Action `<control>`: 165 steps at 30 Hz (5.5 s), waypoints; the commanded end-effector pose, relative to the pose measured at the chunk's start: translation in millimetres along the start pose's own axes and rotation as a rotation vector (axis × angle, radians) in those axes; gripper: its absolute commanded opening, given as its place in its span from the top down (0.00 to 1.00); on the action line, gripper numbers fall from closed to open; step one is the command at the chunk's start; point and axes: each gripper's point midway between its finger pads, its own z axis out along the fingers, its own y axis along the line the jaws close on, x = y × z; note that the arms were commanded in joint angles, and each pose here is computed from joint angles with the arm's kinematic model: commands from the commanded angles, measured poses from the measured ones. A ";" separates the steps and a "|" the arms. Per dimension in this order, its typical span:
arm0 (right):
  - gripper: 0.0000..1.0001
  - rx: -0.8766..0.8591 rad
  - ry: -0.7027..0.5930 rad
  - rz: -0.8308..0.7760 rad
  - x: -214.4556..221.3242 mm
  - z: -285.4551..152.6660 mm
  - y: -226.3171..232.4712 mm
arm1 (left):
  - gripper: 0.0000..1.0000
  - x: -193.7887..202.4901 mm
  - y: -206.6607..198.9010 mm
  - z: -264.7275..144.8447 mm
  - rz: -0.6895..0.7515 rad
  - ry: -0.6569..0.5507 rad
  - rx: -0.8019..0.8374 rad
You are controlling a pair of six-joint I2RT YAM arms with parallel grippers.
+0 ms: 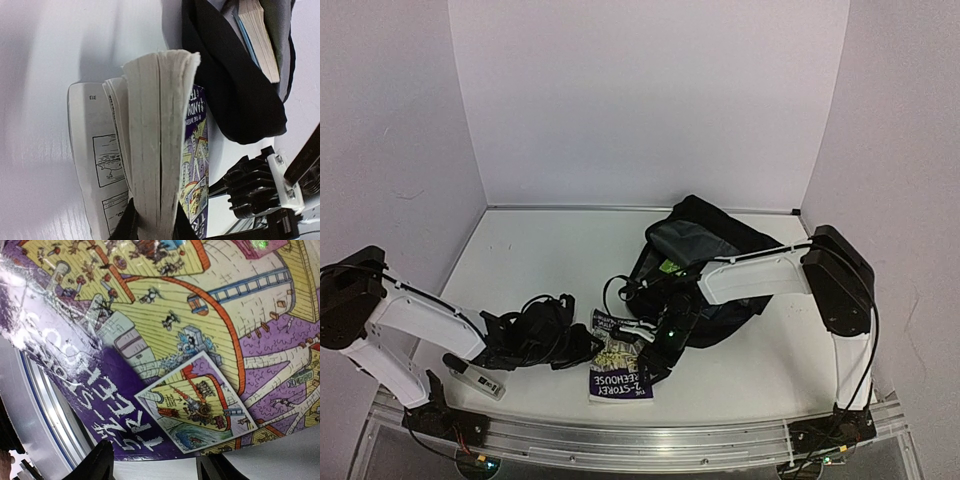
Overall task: Pack the student bag
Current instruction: Pick up the book from the center of the board.
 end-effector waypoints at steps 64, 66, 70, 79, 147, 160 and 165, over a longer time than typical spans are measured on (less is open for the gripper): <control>0.11 -0.456 -0.556 0.165 -36.1 -231.7 58.3 | 1.00 -42.7 -219.6 -155.0 0.604 -0.155 0.696; 0.12 -0.459 -0.561 0.155 -34.8 -232.0 60.7 | 1.00 -43.3 -220.9 -154.4 0.610 -0.158 0.696; 0.15 -0.457 -0.575 0.120 -33.4 -235.9 67.1 | 1.00 -40.9 -225.0 -149.4 0.617 -0.147 0.708; 0.46 -0.455 -0.587 0.077 -30.5 -240.7 75.5 | 1.00 -35.1 -233.0 -133.3 0.611 -0.100 0.714; 1.00 -0.496 -0.923 0.144 -67.6 -354.6 55.1 | 0.76 -81.4 -222.3 -151.0 0.185 -0.335 1.049; 0.43 -0.059 -0.907 0.239 -61.3 -331.2 -15.2 | 1.00 -93.3 -191.4 -157.6 0.101 -0.394 0.939; 0.41 0.312 -0.802 0.254 -38.8 -313.8 -75.9 | 1.00 -103.0 -165.9 -161.3 0.036 -0.453 0.858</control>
